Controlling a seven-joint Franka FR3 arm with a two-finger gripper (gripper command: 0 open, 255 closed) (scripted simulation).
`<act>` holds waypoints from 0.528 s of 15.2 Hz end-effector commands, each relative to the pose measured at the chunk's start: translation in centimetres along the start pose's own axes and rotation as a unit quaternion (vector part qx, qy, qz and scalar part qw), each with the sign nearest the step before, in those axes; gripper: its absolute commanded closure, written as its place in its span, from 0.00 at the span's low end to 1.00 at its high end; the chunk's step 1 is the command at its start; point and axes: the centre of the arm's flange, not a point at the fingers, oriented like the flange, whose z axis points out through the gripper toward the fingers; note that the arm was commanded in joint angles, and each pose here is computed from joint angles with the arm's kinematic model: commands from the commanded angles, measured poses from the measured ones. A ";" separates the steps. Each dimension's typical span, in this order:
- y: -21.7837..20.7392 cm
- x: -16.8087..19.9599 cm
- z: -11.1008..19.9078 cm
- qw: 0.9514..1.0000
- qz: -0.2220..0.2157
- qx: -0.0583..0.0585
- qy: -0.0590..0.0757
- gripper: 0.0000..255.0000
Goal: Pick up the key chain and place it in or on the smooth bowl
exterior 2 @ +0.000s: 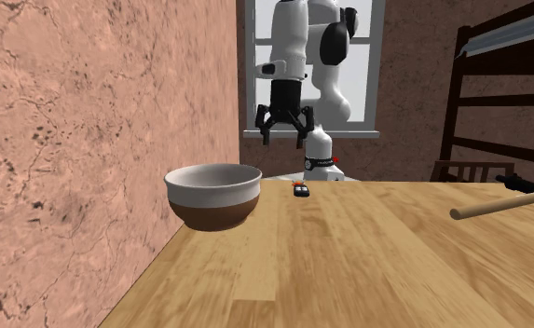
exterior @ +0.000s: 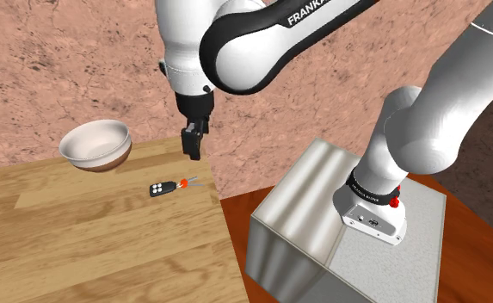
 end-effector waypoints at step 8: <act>-6.2 3.2 4.9 0.998 -0.056 0.005 0.016 0.00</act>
